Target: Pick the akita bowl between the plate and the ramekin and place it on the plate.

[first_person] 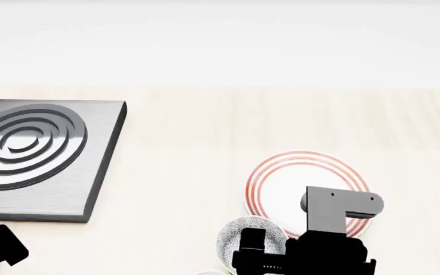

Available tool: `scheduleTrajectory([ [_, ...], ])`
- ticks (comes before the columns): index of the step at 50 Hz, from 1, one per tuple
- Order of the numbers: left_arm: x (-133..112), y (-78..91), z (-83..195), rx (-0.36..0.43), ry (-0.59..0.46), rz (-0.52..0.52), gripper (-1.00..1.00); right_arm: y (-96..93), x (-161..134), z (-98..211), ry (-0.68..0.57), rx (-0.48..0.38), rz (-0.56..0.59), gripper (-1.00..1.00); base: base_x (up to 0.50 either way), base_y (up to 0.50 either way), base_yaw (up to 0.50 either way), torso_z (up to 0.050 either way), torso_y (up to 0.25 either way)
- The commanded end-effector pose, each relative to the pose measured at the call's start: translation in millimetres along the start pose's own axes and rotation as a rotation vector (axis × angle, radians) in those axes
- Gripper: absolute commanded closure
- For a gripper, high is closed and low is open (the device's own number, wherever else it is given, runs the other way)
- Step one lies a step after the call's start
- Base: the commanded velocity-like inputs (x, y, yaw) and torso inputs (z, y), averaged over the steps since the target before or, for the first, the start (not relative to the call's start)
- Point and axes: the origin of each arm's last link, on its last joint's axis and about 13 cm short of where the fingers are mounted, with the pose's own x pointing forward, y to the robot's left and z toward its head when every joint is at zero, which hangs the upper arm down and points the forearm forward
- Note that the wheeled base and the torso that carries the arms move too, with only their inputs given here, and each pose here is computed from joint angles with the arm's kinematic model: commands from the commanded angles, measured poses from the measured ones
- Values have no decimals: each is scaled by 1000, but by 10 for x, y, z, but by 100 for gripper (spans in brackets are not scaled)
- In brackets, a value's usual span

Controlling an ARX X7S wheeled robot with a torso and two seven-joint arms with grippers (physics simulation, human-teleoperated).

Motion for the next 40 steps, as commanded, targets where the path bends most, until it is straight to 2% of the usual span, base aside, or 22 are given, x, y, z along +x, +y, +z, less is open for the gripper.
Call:
scheduleTrajectory([
  [1,-6,0,6,0,0,0,-100,-1,20,3,4,42,6,-100,0,0,0,0,0],
  [5,-3,0,2,1,-1,1,-100,-14,40,7,-3,73,5,-100,0,0,0,0,0],
  [16,5,0,-3,0,0,2,-100,-10,82,-11,15,92,18,-100,0,0,0,0,0],
  [40,1,2,-5,0,1,3,-100,-41,127,-85,48,82,19,-100,0,0,0,0,0],
])
